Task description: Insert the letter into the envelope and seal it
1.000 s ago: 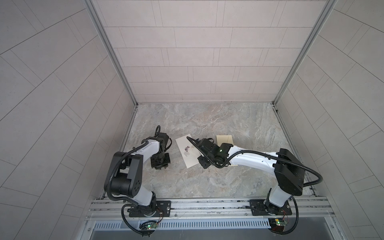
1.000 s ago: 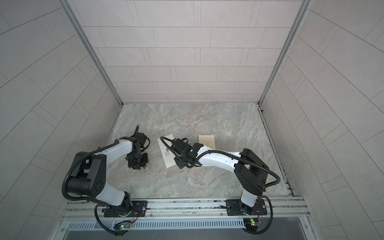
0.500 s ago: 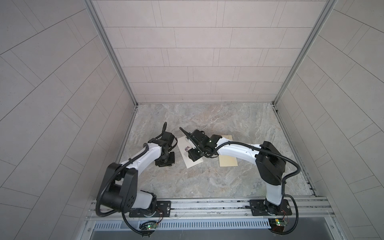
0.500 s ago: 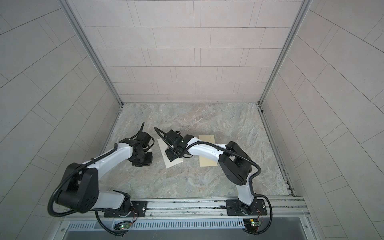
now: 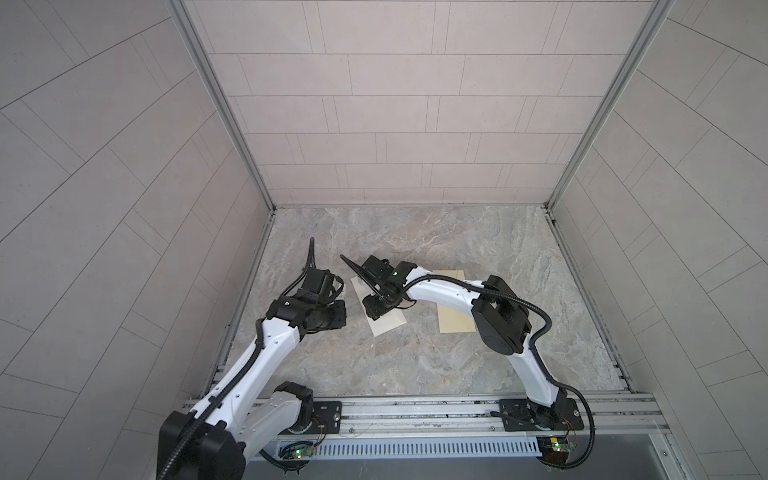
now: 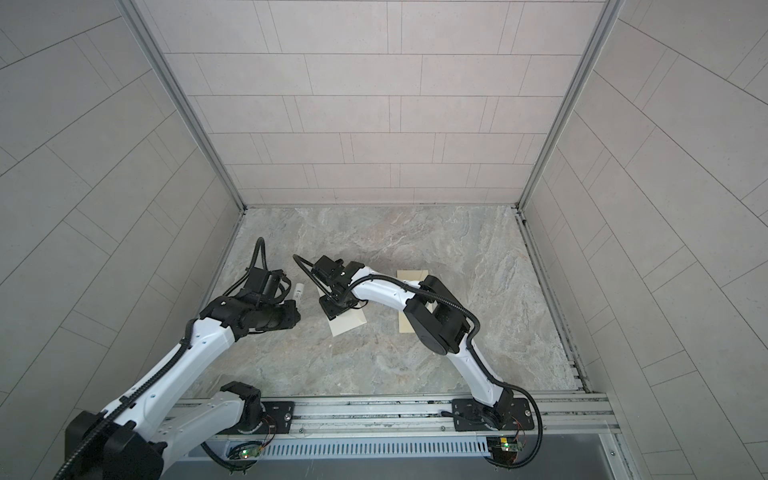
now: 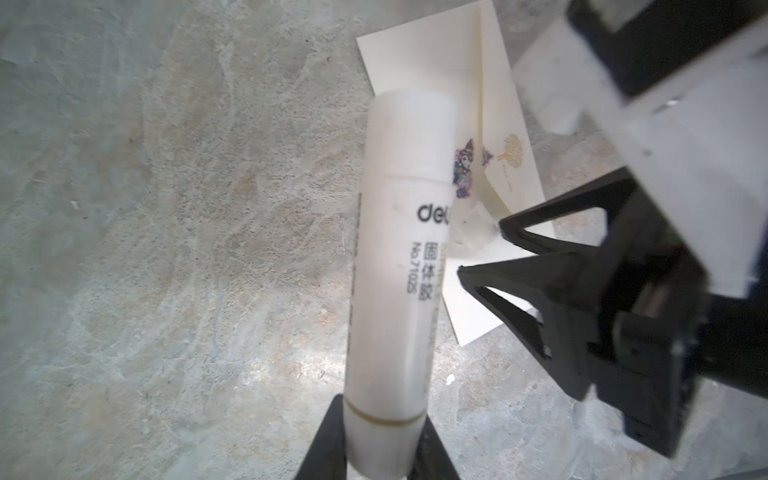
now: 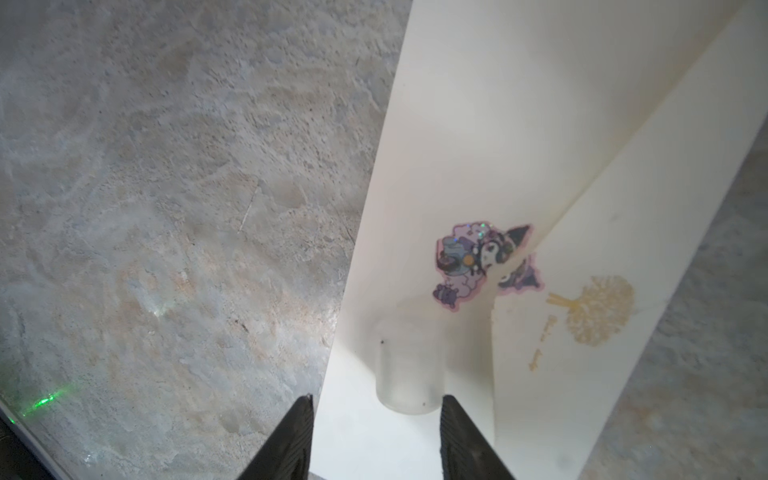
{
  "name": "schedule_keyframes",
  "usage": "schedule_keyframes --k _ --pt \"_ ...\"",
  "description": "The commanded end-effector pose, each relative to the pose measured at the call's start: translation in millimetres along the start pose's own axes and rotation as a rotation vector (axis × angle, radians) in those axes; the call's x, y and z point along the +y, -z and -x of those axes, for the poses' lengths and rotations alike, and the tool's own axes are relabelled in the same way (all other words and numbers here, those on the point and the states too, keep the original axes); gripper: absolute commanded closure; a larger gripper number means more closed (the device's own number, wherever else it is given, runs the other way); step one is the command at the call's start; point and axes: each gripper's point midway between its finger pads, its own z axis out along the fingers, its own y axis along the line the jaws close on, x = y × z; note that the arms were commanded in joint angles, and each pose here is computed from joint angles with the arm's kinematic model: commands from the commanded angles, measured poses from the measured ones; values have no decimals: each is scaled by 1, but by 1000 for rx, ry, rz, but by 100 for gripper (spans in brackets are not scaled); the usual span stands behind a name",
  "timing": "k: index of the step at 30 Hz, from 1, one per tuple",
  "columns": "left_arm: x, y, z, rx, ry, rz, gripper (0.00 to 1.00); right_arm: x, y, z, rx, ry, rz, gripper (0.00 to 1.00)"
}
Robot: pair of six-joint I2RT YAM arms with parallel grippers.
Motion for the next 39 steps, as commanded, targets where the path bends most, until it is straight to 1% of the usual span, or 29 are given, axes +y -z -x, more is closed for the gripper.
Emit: schedule_keyframes --k 1,8,12,14,16,17,19,21,25,27,29,33,36,39 --pt "-12 3 2 -27 -31 -73 100 -9 -5 -3 37 17 -42 49" --pt "-13 1 -2 -10 -30 -84 100 -12 -17 5 55 45 -57 50" --pt "-14 0 -3 -3 -33 -88 100 -15 -25 9 67 47 -77 53" --pt "-15 0 -4 1 -35 -93 100 -16 -28 10 71 45 -78 56" --pt "-15 0 -4 2 -38 -95 100 -15 -29 11 70 44 -75 62" --pt "-16 -1 -5 4 -41 -97 100 -15 -28 12 69 40 -73 66" --pt "-17 -1 -5 1 -48 -98 100 -13 -24 15 56 34 -66 74" --pt "-20 -2 -5 1 -63 -109 100 -8 -12 21 25 34 -53 79" --pt "-32 -2 -4 -7 -110 -143 100 -7 32 43 -94 -2 -24 80" --pt "-42 1 1 -33 -134 -184 100 -13 61 54 -180 -55 7 80" --pt "-50 5 8 -68 -139 -220 100 -26 81 57 -235 -128 46 79" --pt "-64 11 22 -142 -140 -288 100 -58 106 55 -338 -296 112 80" --pt "-75 11 23 -138 -158 -345 100 -86 110 46 -386 -444 134 81" --pt "-85 12 21 -138 -187 -394 100 -105 109 39 -423 -584 173 81"
